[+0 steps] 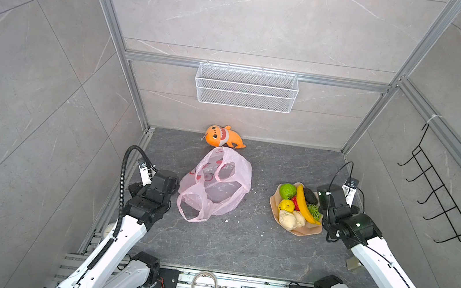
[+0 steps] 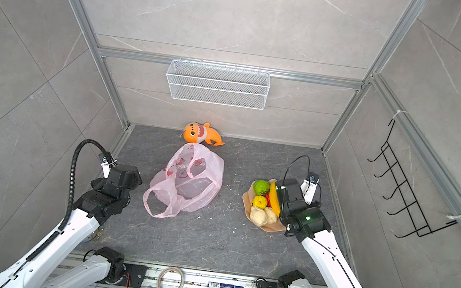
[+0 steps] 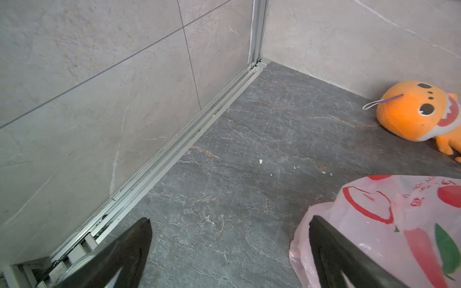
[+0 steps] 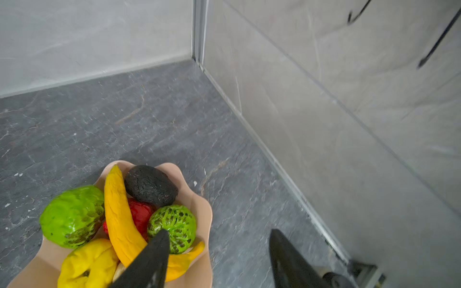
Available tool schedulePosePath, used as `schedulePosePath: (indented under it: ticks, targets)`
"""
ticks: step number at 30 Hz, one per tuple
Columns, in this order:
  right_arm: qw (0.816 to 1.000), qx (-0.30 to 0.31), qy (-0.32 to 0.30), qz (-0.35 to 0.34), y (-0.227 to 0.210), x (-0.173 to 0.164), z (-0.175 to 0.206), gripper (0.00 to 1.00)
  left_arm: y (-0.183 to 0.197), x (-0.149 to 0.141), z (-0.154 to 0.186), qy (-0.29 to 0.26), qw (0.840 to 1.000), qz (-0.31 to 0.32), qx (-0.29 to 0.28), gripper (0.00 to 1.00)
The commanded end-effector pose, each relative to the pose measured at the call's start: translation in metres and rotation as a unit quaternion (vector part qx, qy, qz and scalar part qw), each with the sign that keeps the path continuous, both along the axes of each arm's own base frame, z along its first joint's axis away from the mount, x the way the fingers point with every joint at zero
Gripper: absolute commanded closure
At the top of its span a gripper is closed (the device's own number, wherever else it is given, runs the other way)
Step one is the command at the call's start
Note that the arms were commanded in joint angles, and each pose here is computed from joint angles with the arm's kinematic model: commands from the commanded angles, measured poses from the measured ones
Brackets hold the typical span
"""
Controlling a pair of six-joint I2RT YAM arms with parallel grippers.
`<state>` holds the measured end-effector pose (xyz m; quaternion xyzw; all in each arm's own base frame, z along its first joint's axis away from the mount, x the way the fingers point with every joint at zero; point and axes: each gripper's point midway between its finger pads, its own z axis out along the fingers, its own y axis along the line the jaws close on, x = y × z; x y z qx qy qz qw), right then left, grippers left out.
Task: Take fruits out of the plastic bag
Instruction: Move the plate to the center of the table.
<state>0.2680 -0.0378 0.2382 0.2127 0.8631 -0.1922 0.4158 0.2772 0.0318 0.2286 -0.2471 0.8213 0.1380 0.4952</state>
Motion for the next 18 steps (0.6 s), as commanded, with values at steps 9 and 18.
schedulePosePath:
  ticks: [9,18]
  targets:
    - [0.983,0.139,0.112,0.032,-0.013,0.032,-0.066,0.46,-0.004,-0.004,0.026,-0.024,0.999,-0.021,-0.019,0.0]
    - [0.971,0.199,0.135,-0.009,-0.029,0.035,-0.117,0.63,-0.002,-0.007,0.031,-0.034,0.999,-0.017,-0.022,0.0]
